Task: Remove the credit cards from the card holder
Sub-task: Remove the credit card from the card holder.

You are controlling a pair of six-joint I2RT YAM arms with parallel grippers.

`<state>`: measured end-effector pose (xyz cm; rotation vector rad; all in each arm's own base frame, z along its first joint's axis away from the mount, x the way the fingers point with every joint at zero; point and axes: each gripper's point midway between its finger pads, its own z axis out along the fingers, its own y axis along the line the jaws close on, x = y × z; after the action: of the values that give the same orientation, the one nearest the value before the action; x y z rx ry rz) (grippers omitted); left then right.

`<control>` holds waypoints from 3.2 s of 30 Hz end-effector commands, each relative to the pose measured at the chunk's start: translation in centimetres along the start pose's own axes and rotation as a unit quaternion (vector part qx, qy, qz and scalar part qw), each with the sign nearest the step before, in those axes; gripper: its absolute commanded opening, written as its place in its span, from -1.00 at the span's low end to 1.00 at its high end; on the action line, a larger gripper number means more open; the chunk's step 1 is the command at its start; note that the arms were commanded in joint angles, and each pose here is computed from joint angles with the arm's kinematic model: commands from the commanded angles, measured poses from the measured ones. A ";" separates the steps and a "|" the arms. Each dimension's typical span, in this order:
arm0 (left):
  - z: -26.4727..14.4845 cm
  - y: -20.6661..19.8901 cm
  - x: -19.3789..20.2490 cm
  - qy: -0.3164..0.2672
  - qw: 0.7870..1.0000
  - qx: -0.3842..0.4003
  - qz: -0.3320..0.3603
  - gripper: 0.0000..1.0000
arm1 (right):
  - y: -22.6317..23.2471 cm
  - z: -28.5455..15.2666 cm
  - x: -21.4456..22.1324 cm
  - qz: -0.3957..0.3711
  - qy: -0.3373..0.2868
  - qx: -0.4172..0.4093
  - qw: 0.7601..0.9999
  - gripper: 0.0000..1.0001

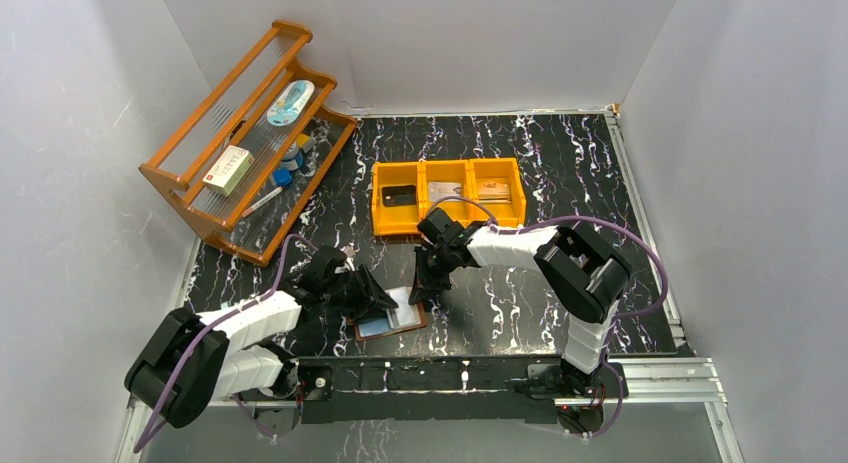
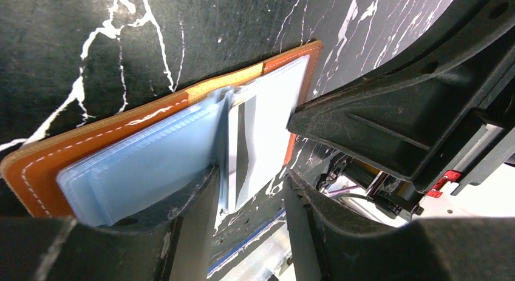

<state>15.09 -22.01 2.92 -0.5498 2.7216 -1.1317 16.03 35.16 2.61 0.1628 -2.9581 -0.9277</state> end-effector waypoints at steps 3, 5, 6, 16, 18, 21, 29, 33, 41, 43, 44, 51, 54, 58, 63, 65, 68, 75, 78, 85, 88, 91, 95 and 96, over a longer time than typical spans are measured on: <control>0.2 2.6 0.5 -0.016 0.999 -0.022 -0.043 -0.24 | -3.6 0.8 0.8 0.019 0.003 0.061 0.998 -1.00; 0.2 3.3 0.3 -0.034 0.998 -0.020 -0.056 -0.38 | -3.6 0.9 0.9 0.026 0.004 0.057 0.998 -1.00; 0.3 3.5 0.3 -0.041 0.997 -0.016 -0.063 -0.45 | -3.7 1.0 1.0 0.026 0.005 0.057 0.998 -1.00; 1.1 2.8 -0.8 -0.075 0.993 0.045 -0.078 -0.60 | -3.5 1.2 1.2 0.029 0.010 0.047 0.998 -1.00; 1.3 2.9 -0.8 -0.075 0.993 0.046 -0.081 -0.67 | -3.5 1.2 1.3 0.030 0.012 0.046 0.998 -1.00; 1.3 3.6 -0.5 -0.077 0.992 0.044 -0.093 -0.69 | -3.5 1.3 1.3 0.030 0.013 0.045 0.998 -1.00; 1.1 3.5 -1.1 -0.098 0.990 0.057 -0.089 -0.72 | -3.5 1.4 1.4 0.028 0.019 0.040 0.999 -1.00; 1.1 2.6 -1.7 -0.106 0.989 0.071 -0.077 -0.94 | -3.3 1.4 1.5 0.027 0.020 0.035 0.999 -1.00; 1.3 1.0 -2.5 -0.113 0.988 0.096 -0.052 -0.81 | -3.2 1.4 1.8 0.026 0.024 0.028 0.999 -1.00; 1.3 0.6 -2.7 -0.115 0.987 0.100 -0.043 -0.75 | -3.2 1.4 1.8 0.026 0.025 0.028 0.999 -1.00; 1.3 0.4 -2.7 -0.115 0.987 0.102 -0.039 -0.76 | -3.2 1.4 1.8 0.027 0.025 0.028 0.999 -1.00; 1.4 -0.3 -2.9 -0.112 0.988 0.108 -0.023 -1.00 | -3.5 1.2 1.6 0.028 0.017 0.038 0.999 -1.00; 1.3 0.4 -2.6 -0.111 0.989 0.097 -0.023 -1.00 | -4.1 0.9 1.0 0.034 0.004 0.051 0.998 -1.00; 0.8 1.7 -2.4 -0.116 0.991 0.067 -0.013 -1.00 | -4.8 -0.1 -0.2 0.050 -0.019 0.055 0.997 -1.00; -0.2 1.9 -2.7 -0.134 0.990 0.047 0.010 -1.00 | -5.1 -0.7 -0.6 0.056 -0.026 0.055 0.997 -1.00; -0.4 1.6 -2.8 -0.138 0.989 0.053 0.017 -1.00 | -4.9 -0.7 -0.5 0.052 -0.027 0.047 0.997 -1.00; -0.3 0.9 -2.6 -0.124 0.990 0.063 0.028 -1.00 | -4.4 -0.6 -0.5 0.049 -0.022 0.033 0.998 -0.98; 0.1 -3.5 -3.1 -0.106 0.983 0.138 0.057 -0.47 | -4.5 -0.3 -0.3 0.047 -0.014 0.030 0.998 -1.00; 0.5 -4.2 -3.6 -0.104 0.983 0.132 0.071 -0.25 | -4.8 -0.2 -0.2 0.050 -0.014 0.033 0.998 -1.00; 2.4 -0.5 -3.1 -0.075 0.995 0.056 0.032 -0.27 | -4.9 0.1 0.0 0.053 -0.009 0.034 0.998 -1.00; 2.9 1.0 -2.5 -0.067 0.997 0.038 0.016 -0.40 | -5.0 0.1 0.0 0.054 -0.008 0.034 0.998 -1.00; 3.2 2.1 -2.1 -0.060 0.998 0.024 0.004 -0.57 | -5.0 0.3 0.0 0.055 -0.007 0.033 0.998 -1.00; 3.7 1.9 -1.9 -0.049 0.998 0.036 -0.006 -0.77 | -4.9 0.4 0.1 0.056 -0.003 0.028 0.998 -1.00; 3.9 1.7 -1.9 -0.046 0.998 0.042 -0.008 -0.81 | -4.8 0.4 0.1 0.055 -0.003 0.027 0.998 -1.00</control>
<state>19.56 -23.24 1.76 -0.5564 2.4661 -1.2323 17.05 32.89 2.31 -0.0088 -2.9256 -0.9707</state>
